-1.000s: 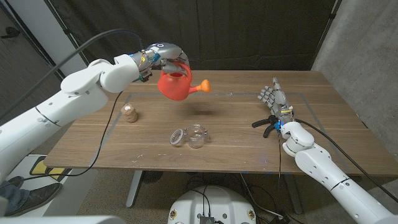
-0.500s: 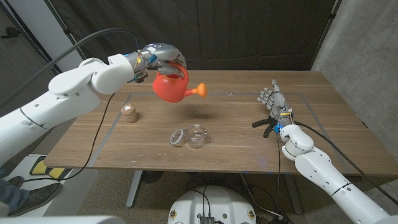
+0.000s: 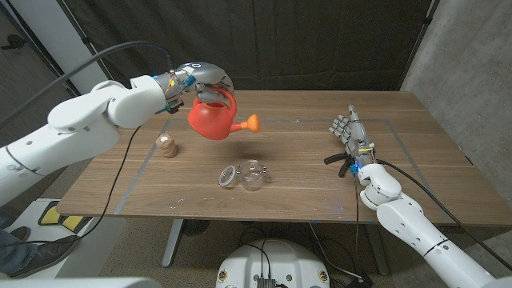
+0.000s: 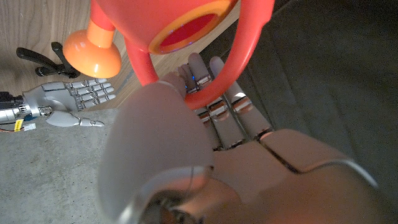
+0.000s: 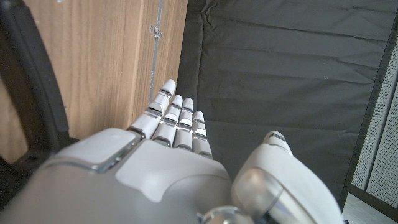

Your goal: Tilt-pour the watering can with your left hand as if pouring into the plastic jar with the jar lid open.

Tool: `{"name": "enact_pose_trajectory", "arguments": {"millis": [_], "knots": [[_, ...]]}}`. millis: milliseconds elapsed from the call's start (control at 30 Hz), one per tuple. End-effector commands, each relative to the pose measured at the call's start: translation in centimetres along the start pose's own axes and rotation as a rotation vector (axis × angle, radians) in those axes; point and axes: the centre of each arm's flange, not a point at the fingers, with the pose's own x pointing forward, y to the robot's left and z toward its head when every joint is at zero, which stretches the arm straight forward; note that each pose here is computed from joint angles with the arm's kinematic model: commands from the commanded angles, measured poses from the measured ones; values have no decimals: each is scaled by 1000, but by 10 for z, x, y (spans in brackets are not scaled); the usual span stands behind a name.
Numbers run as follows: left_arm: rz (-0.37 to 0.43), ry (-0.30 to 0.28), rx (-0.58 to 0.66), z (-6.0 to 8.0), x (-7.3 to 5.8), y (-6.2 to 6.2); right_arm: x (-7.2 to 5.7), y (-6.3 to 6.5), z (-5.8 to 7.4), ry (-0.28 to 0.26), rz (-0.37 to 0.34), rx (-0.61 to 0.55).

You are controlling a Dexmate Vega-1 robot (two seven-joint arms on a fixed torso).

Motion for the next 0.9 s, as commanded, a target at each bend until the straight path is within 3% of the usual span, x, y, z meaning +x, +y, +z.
{"name": "enact_pose_trajectory", "arguments": {"millis": [33,367,900], "knots": [[-3,81,-18,3,-27,-2,5,-1,-5,1,16,11],[21,136,-45,7,-52,-6,12,1,-10,18,38,18],[-9,171,-9,10,-66,-4,9,4,-14,22,41,23]]}}
